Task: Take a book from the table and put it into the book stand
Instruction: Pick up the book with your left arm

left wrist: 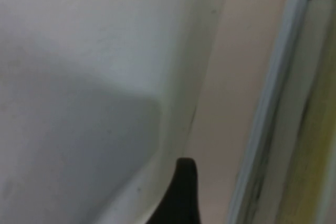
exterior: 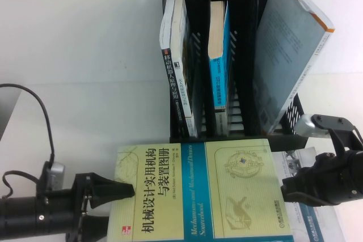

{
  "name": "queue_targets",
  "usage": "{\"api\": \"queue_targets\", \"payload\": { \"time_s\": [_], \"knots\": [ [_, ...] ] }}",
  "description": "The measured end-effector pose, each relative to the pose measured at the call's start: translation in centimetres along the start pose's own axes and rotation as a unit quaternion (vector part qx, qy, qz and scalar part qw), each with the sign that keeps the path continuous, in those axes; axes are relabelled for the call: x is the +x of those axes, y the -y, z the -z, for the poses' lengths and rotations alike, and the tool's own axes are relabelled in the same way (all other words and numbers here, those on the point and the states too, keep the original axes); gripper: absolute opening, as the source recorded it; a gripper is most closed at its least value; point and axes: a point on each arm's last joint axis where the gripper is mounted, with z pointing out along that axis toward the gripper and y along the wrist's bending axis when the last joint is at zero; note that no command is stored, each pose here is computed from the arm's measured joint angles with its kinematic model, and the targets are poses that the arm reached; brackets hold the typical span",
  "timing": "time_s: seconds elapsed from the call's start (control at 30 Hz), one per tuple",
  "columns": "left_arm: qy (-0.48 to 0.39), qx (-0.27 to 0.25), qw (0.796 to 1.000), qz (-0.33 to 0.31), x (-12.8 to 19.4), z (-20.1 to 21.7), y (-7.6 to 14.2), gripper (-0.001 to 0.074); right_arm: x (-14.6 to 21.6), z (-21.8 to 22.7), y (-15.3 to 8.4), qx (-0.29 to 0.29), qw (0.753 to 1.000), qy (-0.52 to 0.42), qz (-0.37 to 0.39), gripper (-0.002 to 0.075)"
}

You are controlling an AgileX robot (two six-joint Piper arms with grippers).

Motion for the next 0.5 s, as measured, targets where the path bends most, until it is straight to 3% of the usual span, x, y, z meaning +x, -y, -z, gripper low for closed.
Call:
{"api": "queue_targets", "payload": {
  "time_s": [0.5],
  "knots": [
    [-0.022,0.008,1.000,-0.007,0.4,-1.7,-0.2,0.0648,0.0,0.0,0.0,-0.001,1.000,0.001,0.011,-0.0001]
  ]
}}
